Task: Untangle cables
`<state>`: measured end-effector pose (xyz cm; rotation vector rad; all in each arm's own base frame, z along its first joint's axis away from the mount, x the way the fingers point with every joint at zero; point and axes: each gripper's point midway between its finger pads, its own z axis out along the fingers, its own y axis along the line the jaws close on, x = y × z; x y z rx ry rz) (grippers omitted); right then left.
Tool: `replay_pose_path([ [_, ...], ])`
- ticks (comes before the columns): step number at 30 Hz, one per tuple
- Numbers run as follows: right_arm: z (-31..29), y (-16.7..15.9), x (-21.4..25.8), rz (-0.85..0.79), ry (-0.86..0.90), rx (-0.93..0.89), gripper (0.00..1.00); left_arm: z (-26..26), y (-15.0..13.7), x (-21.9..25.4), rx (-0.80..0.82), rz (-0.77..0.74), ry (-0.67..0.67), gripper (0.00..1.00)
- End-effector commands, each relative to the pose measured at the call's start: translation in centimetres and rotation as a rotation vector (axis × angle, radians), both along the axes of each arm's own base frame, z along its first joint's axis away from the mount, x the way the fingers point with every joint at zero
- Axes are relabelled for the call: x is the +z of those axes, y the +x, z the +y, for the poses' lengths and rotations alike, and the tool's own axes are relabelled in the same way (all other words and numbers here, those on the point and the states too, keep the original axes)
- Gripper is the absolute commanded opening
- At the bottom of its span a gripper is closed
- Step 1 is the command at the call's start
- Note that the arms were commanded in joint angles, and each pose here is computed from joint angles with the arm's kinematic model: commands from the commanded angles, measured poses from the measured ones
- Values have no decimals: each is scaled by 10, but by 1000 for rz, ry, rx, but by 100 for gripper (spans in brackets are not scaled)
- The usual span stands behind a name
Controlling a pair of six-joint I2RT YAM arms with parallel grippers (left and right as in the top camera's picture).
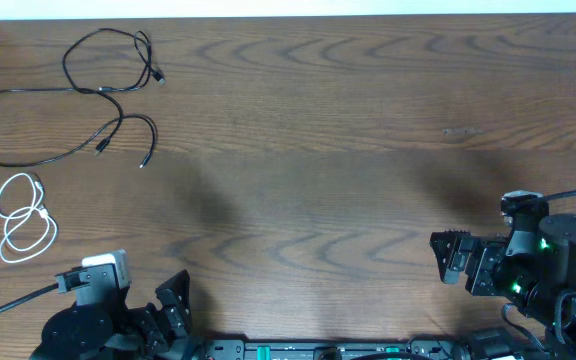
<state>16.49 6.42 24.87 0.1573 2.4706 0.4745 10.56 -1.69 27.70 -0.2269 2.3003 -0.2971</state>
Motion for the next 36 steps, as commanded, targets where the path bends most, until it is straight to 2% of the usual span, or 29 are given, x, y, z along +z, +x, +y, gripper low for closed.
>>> replay_pose_path([
  [1, 0, 0, 0, 2, -3, -6, 99, 3, 0, 3, 13, -12, 8, 92],
  [17, -1, -1, -1, 5, -4, -6, 99, 3, 0, 3, 13, -12, 8, 92],
  [23, -20, -1, -2, -64, -140, -9, 99, 3, 0, 3, 13, -11, 9, 92],
  [26, -23, 0, -7, -132, -182, 27, 99, 3, 0, 3, 13, -12, 8, 92],
  [36, -21, 31, -27, -537, -259, 82, 99, 3, 0, 3, 13, -12, 8, 92],
])
